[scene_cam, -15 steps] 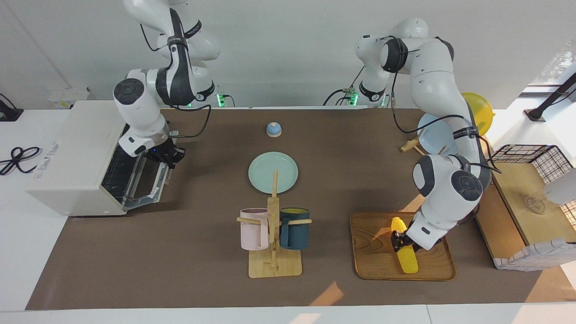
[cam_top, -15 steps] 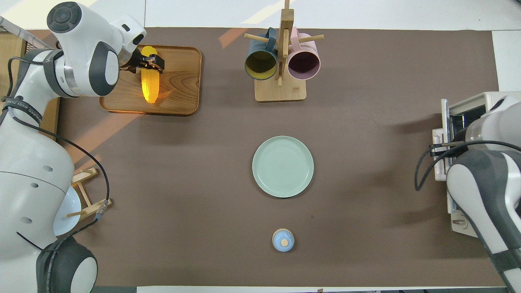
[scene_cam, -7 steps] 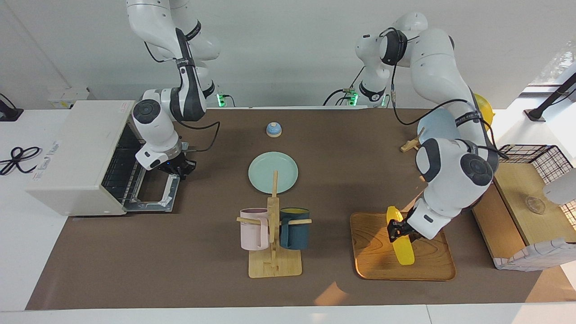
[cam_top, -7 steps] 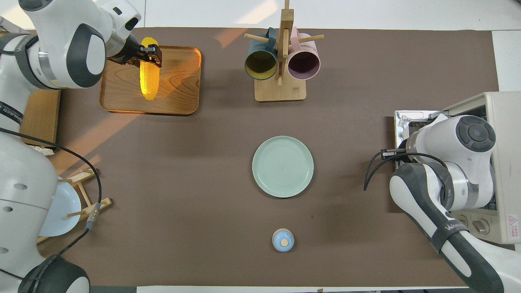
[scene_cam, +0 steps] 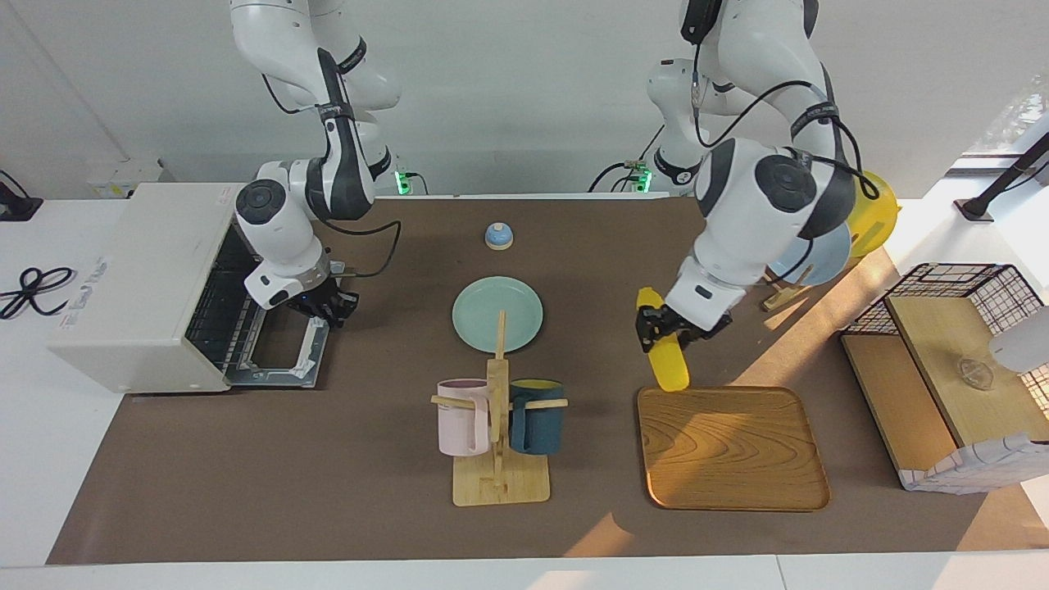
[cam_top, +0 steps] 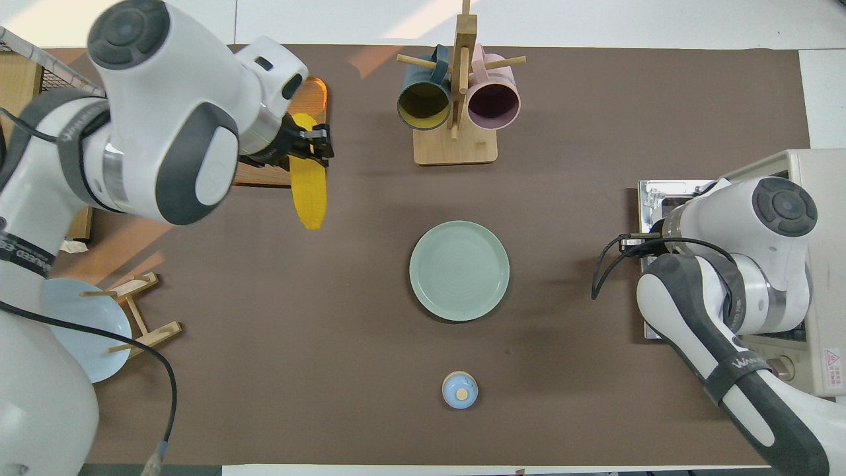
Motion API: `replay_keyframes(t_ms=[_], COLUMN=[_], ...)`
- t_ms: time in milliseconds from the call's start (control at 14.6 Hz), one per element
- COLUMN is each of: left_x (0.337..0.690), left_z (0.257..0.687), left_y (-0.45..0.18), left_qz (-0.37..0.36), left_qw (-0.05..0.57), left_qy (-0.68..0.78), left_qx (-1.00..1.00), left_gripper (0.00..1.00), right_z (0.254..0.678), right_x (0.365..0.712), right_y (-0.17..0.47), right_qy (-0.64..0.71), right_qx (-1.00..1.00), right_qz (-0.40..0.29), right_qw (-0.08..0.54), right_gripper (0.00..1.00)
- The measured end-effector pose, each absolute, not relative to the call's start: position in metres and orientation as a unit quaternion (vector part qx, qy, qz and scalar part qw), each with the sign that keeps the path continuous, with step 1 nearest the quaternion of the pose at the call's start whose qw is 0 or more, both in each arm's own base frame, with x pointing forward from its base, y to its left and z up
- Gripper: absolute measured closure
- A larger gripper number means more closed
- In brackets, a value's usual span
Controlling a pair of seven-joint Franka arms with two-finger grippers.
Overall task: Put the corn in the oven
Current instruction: 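Carry the corn to the green plate while the right gripper opens the oven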
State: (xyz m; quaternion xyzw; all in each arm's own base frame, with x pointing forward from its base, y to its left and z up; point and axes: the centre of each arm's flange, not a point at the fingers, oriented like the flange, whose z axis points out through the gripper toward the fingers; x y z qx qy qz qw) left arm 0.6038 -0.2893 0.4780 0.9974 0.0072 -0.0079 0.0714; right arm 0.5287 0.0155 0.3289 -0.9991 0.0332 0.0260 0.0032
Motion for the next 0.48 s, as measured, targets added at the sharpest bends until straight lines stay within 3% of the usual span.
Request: replay_keyframes(t_ms=[69, 137, 275, 481], left_x=[0.582, 0.563, 0.525, 0.467], left_z=[0.474, 0.468, 0.448, 0.407], left_y=[-0.317, -0.343, -0.388, -0.443], left_qz=[-0.009, -0.003, 0.018, 0.035], left_qw=[0.071, 0.076, 0.091, 0.111], left_qy=[0.012, 0.018, 0.027, 0.027], left_qx=[0.997, 0.997, 0.995, 0.993], left_gripper=[0.44, 0.44, 0.44, 0.44], right_z=[0.344, 0.361, 0.385, 0.386], right_x=[0.536, 0.542, 0.549, 0.55], right_y=[0.015, 0.013, 0.007, 0.001], right_qy=[0.034, 0.036, 0.041, 0.046], right_qx=[-0.999, -0.999, -0.998, -0.998], right_qz=[0.034, 0.04, 0.044, 0.047], right_qw=[0.003, 0.002, 0.001, 0.002], right_gripper=[0.77, 0.7, 0.51, 0.14])
